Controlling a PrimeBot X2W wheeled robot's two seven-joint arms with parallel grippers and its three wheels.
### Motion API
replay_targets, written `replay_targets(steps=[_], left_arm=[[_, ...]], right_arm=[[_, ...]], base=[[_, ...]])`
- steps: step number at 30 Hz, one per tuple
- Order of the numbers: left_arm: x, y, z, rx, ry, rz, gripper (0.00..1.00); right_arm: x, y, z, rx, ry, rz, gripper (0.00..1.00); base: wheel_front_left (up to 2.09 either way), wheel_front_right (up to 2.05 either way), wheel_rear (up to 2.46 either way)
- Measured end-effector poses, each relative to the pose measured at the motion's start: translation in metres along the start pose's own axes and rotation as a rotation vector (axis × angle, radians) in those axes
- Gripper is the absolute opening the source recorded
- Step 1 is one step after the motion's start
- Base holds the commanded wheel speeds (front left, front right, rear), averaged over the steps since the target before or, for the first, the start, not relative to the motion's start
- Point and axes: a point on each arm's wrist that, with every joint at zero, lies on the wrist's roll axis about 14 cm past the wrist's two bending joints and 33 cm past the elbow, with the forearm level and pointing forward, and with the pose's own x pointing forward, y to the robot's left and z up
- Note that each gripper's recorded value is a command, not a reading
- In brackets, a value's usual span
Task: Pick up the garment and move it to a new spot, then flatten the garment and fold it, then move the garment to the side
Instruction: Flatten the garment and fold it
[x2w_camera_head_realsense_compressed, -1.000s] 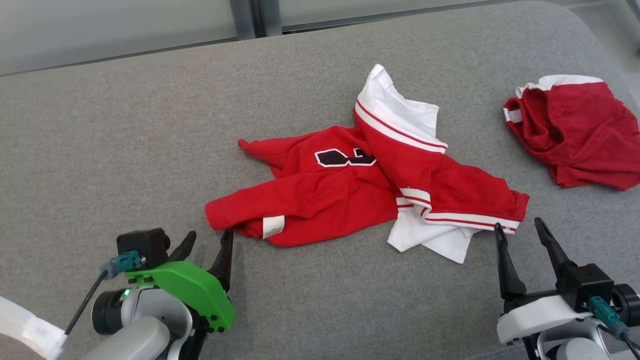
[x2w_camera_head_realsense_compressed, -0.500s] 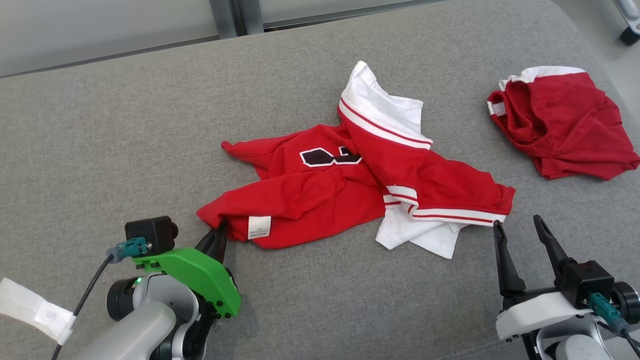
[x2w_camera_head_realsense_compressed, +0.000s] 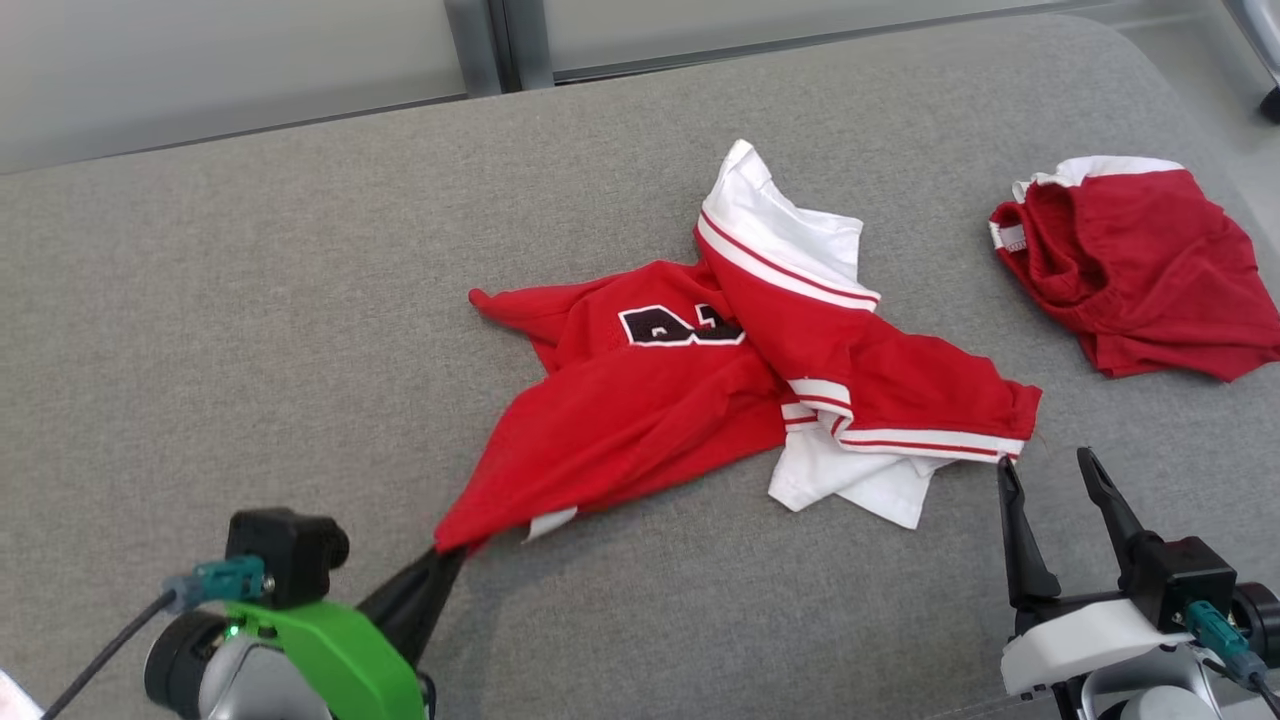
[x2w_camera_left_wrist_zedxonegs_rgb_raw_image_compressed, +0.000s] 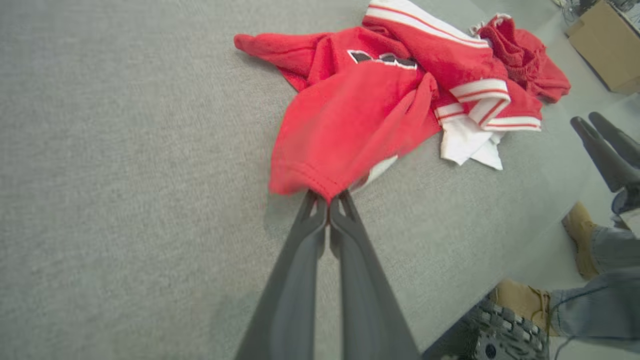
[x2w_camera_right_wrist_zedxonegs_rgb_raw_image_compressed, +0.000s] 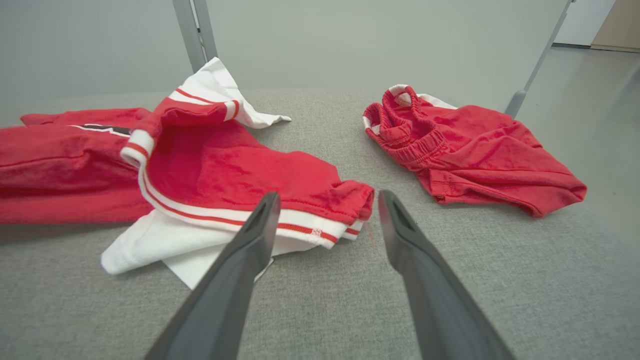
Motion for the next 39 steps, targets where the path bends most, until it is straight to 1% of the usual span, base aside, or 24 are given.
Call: replay_targets(steps=[4, 6, 7, 8, 11, 16, 17, 18, 21, 24, 27, 35, 39], left_arm=[[-0.024, 0.005, -0.041, 0.043, 0.183, 0.012, 0.0], [-0.028, 0.005, -0.064, 0.017, 0.258, 0.016, 0.0], [-0.028, 0.005, -0.064, 0.017, 0.258, 0.016, 0.0], [-0.028, 0.007, -0.074, 0.003, 0.284, 0.024, 0.0], [-0.022, 0.024, -0.095, 0.007, 0.321, 0.085, 0.0], [-0.006, 0.029, -0.116, -0.017, 0.328, 0.114, 0.0], [-0.003, 0.027, -0.115, -0.03, 0.316, 0.11, 0.25], [0.0, 0.024, -0.114, -0.042, 0.302, 0.103, 1.0], [0.001, 0.025, -0.112, -0.048, 0.274, 0.112, 1.0], [-0.001, 0.031, -0.102, -0.067, 0.205, 0.151, 1.0], [-0.007, 0.037, -0.09, -0.115, 0.124, 0.202, 1.0], [-0.038, 0.064, -0.034, -0.174, -0.212, 0.391, 1.0], [-0.054, 0.071, -0.011, -0.146, -0.344, 0.453, 1.0]], right_arm=[[0.002, 0.006, -0.002, 0.003, 0.005, 0.019, 1.0], [0.004, 0.009, -0.003, 0.004, 0.008, 0.029, 1.0], [0.004, 0.009, -0.003, 0.004, 0.008, 0.029, 1.0], [0.006, 0.011, -0.003, 0.005, 0.009, 0.034, 1.0], [0.009, 0.017, -0.004, 0.006, 0.009, 0.05, 1.0], [0.011, 0.021, -0.003, 0.004, 0.005, 0.063, 1.0], [0.011, 0.02, -0.002, 0.004, 0.004, 0.062, 1.0], [0.011, 0.02, -0.002, 0.002, 0.002, 0.061, 1.0], [0.01, 0.019, -0.001, -0.004, 0.0, 0.059, 1.0], [0.007, 0.017, 0.0, -0.017, -0.001, 0.055, 1.0], [0.005, 0.012, 0.005, -0.032, -0.018, 0.044, 1.0], [-0.006, -0.007, 0.028, -0.081, -0.086, 0.01, 1.0], [-0.013, -0.014, 0.04, -0.097, -0.122, 0.001, 1.0]], base=[[0.0, 0.0, 0.0], [0.0, 0.0, 0.0], [0.0, 0.0, 0.0], [0.0, 0.0, 0.0], [0.0, 0.0, 0.0], [0.0, 0.0, 0.0], [0.0, 0.0, 0.0], [0.0, 0.0, 0.0], [0.0, 0.0, 0.0], [0.0, 0.0, 0.0], [0.0, 0.0, 0.0], [0.0, 0.0, 0.0], [0.0, 0.0, 0.0]])
